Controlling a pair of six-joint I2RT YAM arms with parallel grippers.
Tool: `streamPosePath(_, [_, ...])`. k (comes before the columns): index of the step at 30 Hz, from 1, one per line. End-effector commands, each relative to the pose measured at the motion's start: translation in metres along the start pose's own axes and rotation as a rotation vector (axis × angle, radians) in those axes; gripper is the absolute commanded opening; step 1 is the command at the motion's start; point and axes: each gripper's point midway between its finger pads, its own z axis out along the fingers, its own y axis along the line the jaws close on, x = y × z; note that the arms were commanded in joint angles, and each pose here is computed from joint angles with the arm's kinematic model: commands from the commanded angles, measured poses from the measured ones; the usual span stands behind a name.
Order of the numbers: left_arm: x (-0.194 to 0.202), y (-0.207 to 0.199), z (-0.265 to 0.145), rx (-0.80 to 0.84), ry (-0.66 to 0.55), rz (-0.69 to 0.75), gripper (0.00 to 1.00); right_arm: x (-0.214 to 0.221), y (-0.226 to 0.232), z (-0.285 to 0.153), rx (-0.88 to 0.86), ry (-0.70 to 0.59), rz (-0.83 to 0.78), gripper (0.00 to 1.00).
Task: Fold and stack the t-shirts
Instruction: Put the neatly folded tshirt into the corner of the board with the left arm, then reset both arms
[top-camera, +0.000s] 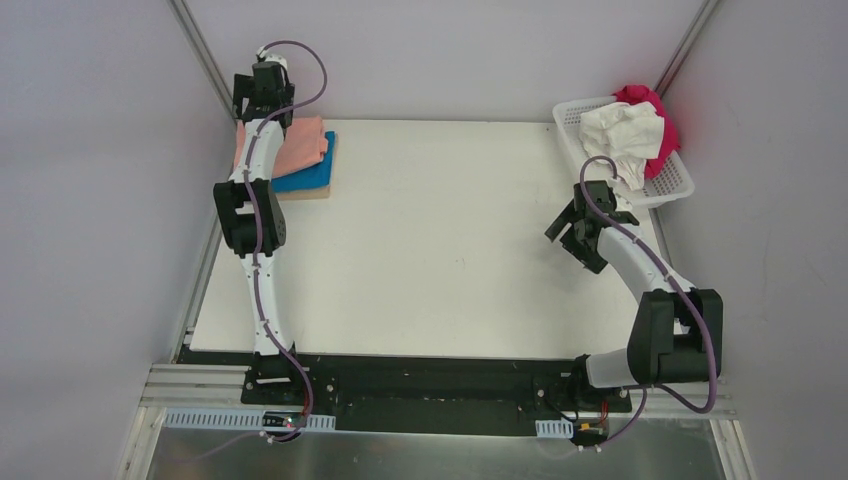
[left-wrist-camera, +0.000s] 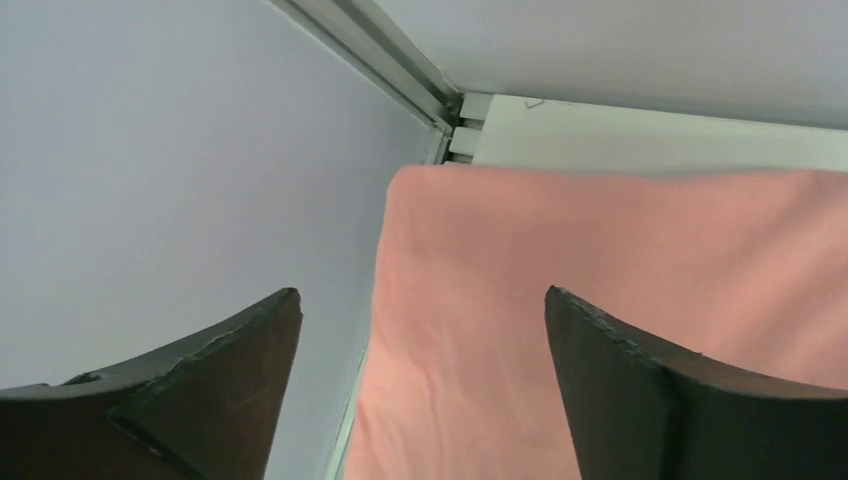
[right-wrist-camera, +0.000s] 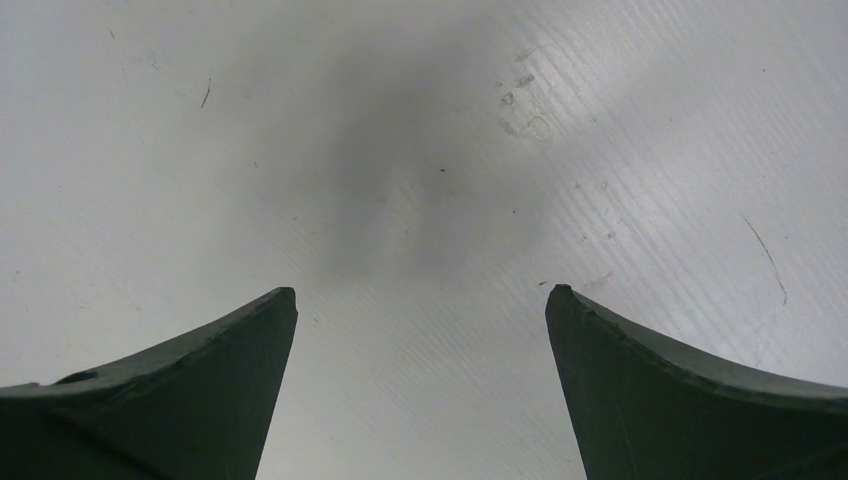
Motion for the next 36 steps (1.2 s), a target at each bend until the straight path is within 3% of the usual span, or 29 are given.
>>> streamPosePath(1, [-0.02, 0.031, -0.017, -0.102, -0.024, -0.136, 0.98, -0.019, 0.002, -0.013, 0.004, -0.058, 0.034, 1.0])
streamPosePath(5, [-0.035, 0.033, -0.041, -0.043, -0.049, -0.284, 0.99, -0.028, 0.004, -0.025, -0.034, -0.108, 0.069, 0.99])
streamPosePath(11, [-0.051, 0.004, -0.097, 0.244, -0.067, -0.488, 0.99, -0.034, 0.004, -0.044, -0.1, -0.171, 0.112, 0.99])
streamPosePath(18, [-0.055, -0.031, -0.211, 0.562, -0.047, -0.711, 0.99, -0.028, 0.018, -0.06, -0.251, -0.18, 0.161, 0.99])
streamPosePath(22, [-0.012, -0.057, -0.273, 0.506, -0.033, -0.659, 0.99, -0.022, 0.025, -0.065, -0.326, -0.176, 0.172, 0.99])
streamPosePath(28, [0.075, -0.113, -0.356, 0.696, -0.002, -0.667, 0.99, -0.011, 0.024, -0.067, -0.38, -0.177, 0.186, 0.99])
streamPosePath(36, [0.137, -0.117, -0.397, 0.778, 0.012, -0.735, 0.99, -0.003, 0.031, -0.068, -0.453, -0.171, 0.183, 1.0])
